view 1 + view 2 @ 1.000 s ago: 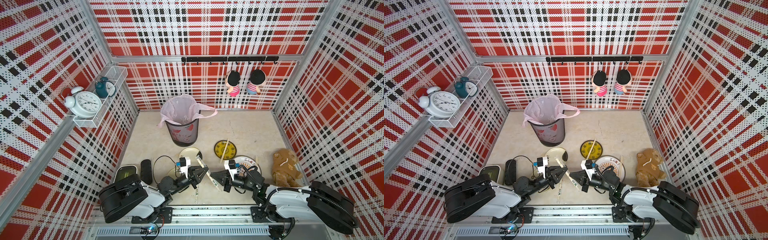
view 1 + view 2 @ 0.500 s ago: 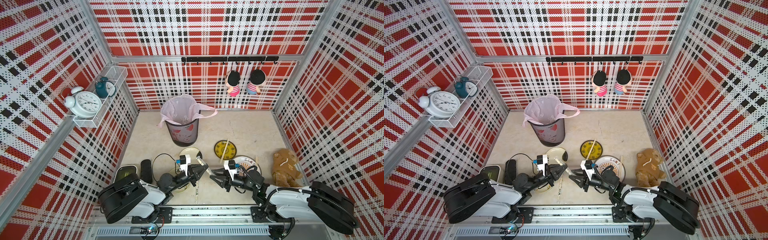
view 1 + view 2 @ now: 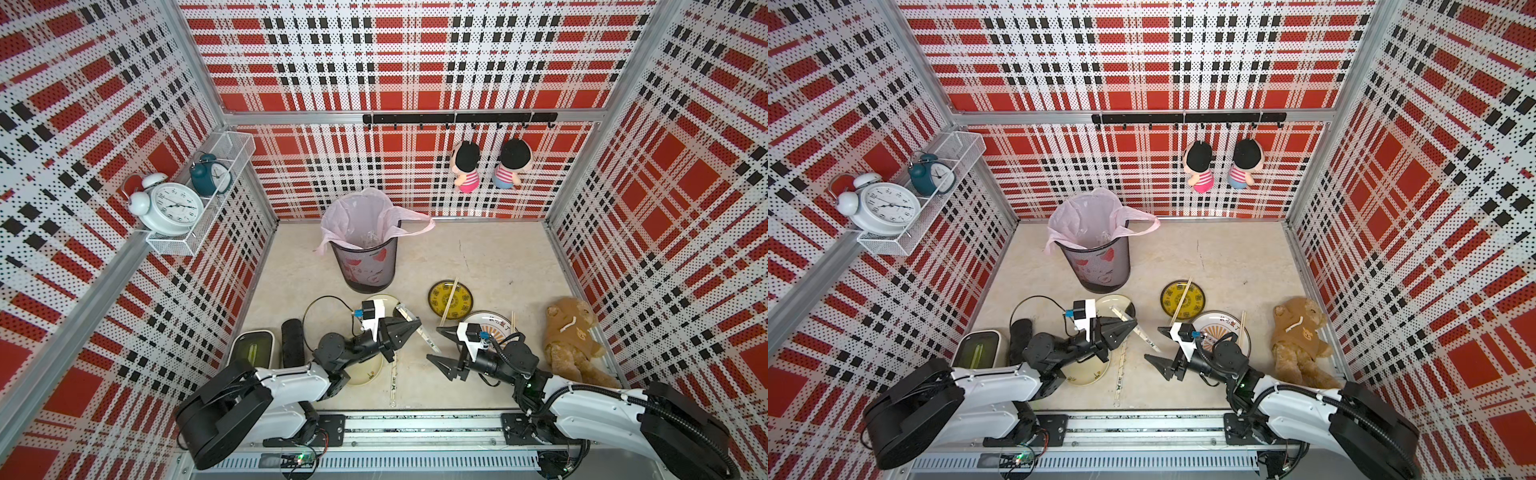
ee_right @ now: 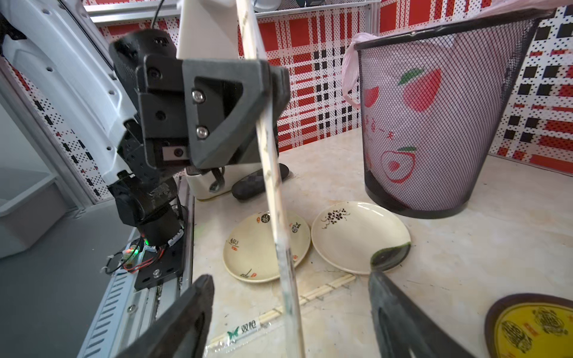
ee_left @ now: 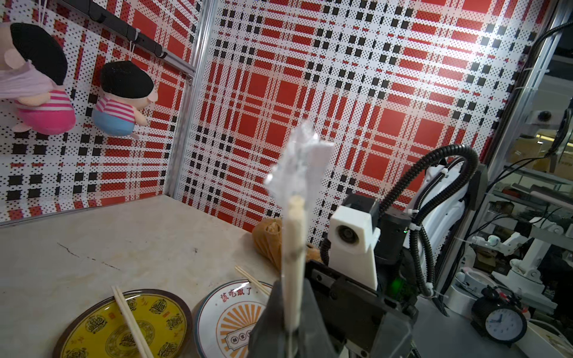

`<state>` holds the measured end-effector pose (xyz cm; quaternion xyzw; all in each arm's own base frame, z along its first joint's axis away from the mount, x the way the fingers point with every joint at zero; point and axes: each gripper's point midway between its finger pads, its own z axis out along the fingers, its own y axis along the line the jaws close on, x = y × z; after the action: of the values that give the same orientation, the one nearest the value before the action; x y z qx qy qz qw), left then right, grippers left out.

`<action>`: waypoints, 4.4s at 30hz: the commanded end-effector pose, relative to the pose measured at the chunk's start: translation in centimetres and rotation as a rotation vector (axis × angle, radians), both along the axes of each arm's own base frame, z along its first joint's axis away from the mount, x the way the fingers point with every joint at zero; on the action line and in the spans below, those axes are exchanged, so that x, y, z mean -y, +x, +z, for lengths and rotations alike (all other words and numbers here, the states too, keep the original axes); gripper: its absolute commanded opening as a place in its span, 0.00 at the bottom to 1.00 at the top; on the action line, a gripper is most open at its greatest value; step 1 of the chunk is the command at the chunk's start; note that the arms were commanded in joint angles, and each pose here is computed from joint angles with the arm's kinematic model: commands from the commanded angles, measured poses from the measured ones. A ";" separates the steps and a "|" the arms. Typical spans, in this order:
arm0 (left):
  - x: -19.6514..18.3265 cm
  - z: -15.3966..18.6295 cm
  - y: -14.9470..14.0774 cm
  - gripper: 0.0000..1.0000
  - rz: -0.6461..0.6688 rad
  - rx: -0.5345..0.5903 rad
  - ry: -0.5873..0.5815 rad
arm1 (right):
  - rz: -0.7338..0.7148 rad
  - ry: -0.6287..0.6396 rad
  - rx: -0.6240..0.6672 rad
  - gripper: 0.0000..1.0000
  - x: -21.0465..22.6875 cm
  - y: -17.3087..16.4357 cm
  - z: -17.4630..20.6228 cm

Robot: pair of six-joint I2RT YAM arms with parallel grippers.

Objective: Remove the packaging of disposable chopsticks
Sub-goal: Remove the packet bag from the disposable chopsticks.

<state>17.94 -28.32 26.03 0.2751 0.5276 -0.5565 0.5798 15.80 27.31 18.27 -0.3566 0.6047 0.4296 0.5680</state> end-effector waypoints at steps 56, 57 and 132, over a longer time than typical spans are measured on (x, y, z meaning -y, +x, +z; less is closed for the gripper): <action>3.4 0.7 -2.3 0.00 -0.027 0.146 0.263 | 0.108 -0.142 0.084 0.16 -1.5 -0.4 -2.2; 3.4 0.7 -2.2 0.00 -0.024 0.144 0.263 | 0.108 -0.146 0.081 0.17 -1.6 -0.3 -2.3; 2.1 2.2 -2.6 0.01 -0.084 0.146 0.039 | 0.155 -0.089 0.124 0.00 -1.9 -1.1 -1.0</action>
<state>15.53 -30.12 29.67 0.3449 0.4686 -0.5470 0.6018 14.54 28.85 14.78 -0.4551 0.5931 0.4139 0.5195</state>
